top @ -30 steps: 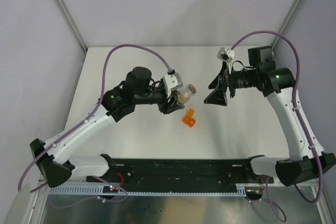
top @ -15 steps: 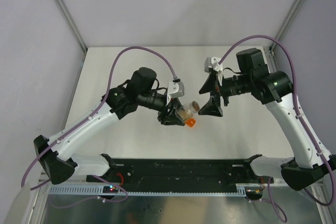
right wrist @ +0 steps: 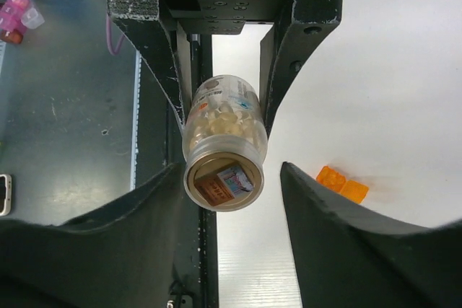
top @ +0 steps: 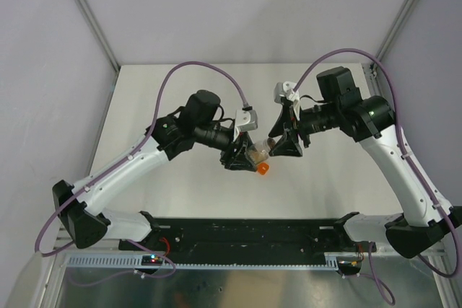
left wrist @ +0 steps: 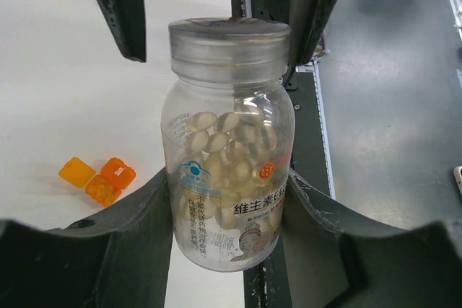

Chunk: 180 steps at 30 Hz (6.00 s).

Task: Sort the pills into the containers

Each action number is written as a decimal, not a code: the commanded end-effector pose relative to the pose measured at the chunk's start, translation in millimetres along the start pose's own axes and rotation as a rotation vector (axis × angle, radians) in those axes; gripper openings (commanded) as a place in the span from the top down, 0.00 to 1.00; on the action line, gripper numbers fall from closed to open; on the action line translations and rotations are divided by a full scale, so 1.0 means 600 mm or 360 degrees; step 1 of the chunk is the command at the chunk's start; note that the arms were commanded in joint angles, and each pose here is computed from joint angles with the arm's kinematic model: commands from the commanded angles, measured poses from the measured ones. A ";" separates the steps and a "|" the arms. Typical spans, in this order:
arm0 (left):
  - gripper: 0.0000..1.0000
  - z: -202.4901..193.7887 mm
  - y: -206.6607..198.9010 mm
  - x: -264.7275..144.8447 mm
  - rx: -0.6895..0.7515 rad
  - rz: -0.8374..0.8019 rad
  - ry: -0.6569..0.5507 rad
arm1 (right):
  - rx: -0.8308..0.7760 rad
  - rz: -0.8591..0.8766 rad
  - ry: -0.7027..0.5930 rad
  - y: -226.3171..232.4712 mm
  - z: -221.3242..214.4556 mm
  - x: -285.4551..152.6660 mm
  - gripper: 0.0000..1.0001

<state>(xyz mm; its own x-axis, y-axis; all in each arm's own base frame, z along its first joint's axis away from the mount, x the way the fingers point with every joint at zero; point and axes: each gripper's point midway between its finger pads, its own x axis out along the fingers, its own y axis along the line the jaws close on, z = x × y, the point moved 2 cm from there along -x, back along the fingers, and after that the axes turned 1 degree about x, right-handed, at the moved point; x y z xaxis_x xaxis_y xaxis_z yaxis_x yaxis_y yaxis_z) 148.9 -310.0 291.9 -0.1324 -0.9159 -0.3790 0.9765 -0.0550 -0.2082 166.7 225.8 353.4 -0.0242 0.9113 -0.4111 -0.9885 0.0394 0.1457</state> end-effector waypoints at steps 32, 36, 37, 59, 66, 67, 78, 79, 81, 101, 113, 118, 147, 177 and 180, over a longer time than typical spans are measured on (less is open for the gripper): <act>1.00 0.043 0.151 -0.029 0.0431 0.1536 0.0259 | 0.1136 0.0182 -0.0115 -0.156 -0.052 0.080 0.92; 1.00 0.033 0.167 -0.032 0.0442 0.1660 0.0311 | 0.1238 0.0160 -0.0109 -0.168 -0.064 0.087 0.77; 1.00 0.031 0.169 -0.032 0.0444 0.1674 0.0319 | 0.1243 0.0153 -0.0108 -0.168 -0.065 0.087 0.73; 1.00 0.031 0.080 -0.053 0.0318 0.0812 0.0020 | 0.0426 -0.0191 -0.0197 -0.085 -0.008 -0.055 0.14; 1.00 0.014 -0.004 -0.034 0.0168 0.0135 0.0007 | 0.0003 -0.0227 -0.0089 -0.033 0.015 -0.047 0.13; 1.00 0.012 -0.009 -0.032 0.0154 0.0093 0.0009 | -0.0016 -0.0207 -0.0081 -0.027 0.017 -0.045 0.13; 1.00 0.012 -0.024 -0.017 0.0072 -0.0081 0.0019 | -0.0128 -0.0038 -0.0034 0.011 0.016 -0.021 0.13; 1.00 0.013 -0.023 -0.016 0.0068 -0.0085 0.0019 | -0.0130 -0.0022 -0.0028 0.014 0.015 -0.018 0.13; 1.00 0.014 -0.023 -0.015 0.0065 -0.0096 0.0018 | -0.0127 0.0001 -0.0012 0.016 0.010 -0.012 0.14; 1.00 0.025 -0.016 -0.009 0.0042 -0.0096 0.0015 | -0.0035 0.0099 0.0052 0.008 -0.010 0.026 0.70; 1.00 0.036 0.082 -0.032 0.0097 0.0652 0.0111 | 0.0386 0.0055 -0.0053 -0.063 -0.004 0.040 0.99; 1.00 0.039 0.117 -0.043 0.0176 0.1061 0.0137 | 0.0662 0.0081 -0.0107 -0.105 -0.012 0.051 1.00; 1.00 0.022 0.114 -0.071 0.0380 0.1197 0.0124 | 0.0589 -0.0135 -0.0244 -0.117 -0.005 -0.035 0.15; 1.00 0.020 -0.023 -0.017 0.0007 -0.0107 0.0012 | -0.0109 0.0074 0.0030 0.010 -0.002 0.019 0.36; 1.00 0.021 -0.018 -0.016 0.0007 -0.0089 0.0017 | -0.0081 0.0107 0.0024 0.010 -0.002 0.025 0.55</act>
<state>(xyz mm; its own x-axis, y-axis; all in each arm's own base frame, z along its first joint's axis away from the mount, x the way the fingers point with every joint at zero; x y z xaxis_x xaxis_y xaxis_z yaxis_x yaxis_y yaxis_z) 141.3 -301.2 287.1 -0.1774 -0.8877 -0.4248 0.9675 -0.0782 -0.2405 159.7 233.6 344.6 -0.0687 0.9000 -0.4304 -0.9923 -0.0169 0.1230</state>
